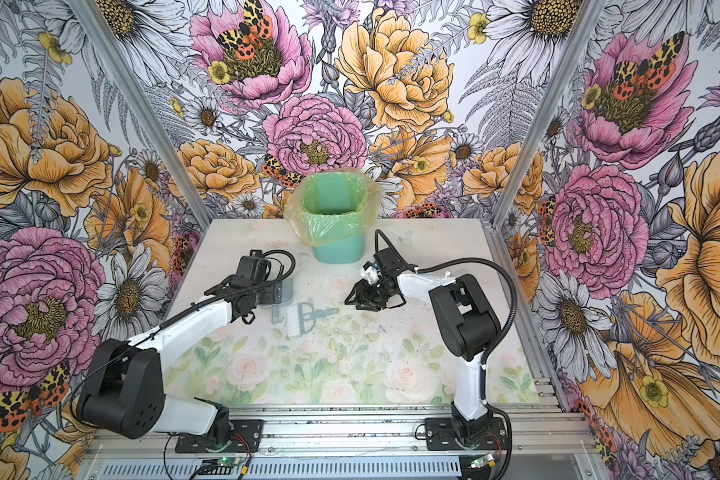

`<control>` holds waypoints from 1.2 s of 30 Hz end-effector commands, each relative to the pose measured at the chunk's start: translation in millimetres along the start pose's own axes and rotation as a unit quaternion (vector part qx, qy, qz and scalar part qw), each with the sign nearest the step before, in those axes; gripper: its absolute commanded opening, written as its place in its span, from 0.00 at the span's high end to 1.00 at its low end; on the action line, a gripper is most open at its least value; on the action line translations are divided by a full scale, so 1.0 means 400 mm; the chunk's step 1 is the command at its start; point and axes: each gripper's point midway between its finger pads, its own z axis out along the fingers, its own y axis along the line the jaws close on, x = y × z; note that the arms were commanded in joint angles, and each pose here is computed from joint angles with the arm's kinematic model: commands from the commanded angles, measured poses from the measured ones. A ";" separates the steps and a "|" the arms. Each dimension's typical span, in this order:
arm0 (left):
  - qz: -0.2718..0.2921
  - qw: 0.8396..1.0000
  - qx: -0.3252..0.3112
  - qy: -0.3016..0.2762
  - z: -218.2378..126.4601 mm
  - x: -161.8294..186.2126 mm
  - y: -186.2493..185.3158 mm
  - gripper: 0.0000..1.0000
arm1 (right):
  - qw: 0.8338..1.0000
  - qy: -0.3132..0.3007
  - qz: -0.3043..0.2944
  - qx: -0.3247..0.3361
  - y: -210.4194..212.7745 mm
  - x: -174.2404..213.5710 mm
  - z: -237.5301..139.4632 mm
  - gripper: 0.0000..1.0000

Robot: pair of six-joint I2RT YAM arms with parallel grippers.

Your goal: Sweep away the paper scraps from the table

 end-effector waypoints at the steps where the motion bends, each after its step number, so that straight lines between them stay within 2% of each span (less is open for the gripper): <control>1: -0.048 0.997 0.014 -0.055 -0.033 -0.044 0.014 0.01 | 0.996 -0.050 -0.055 0.053 -0.007 -0.016 -0.083 0.48; 8: -0.088 0.989 0.017 -0.118 -0.075 -0.067 0.065 0.01 | 0.970 -0.172 -0.114 0.130 -0.028 -0.073 -0.284 0.48; 12: -0.114 0.986 0.019 -0.124 -0.079 -0.069 0.097 0.01 | 0.944 -0.243 -0.133 0.179 -0.054 -0.109 -0.417 0.48; 16: -0.129 0.982 0.011 -0.137 -0.092 -0.080 0.127 0.01 | 0.912 -0.313 -0.148 0.221 -0.082 -0.134 -0.549 0.48; 21: -0.134 0.978 0.003 -0.158 -0.102 -0.081 0.153 0.01 | 0.859 -0.401 -0.148 0.282 -0.156 -0.132 -0.682 0.48; 26: -0.128 0.976 0.004 -0.177 -0.101 -0.077 0.160 0.01 | 0.815 -0.477 -0.142 0.296 -0.258 -0.106 -0.728 0.48; 30: -0.112 0.973 0.020 -0.198 -0.099 -0.080 0.151 0.01 | 0.805 -0.492 -0.126 0.307 -0.338 -0.096 -0.720 0.48; 36: -0.104 0.967 0.022 -0.232 -0.097 -0.078 0.156 0.01 | 0.783 -0.506 -0.134 0.335 -0.411 -0.088 -0.691 0.48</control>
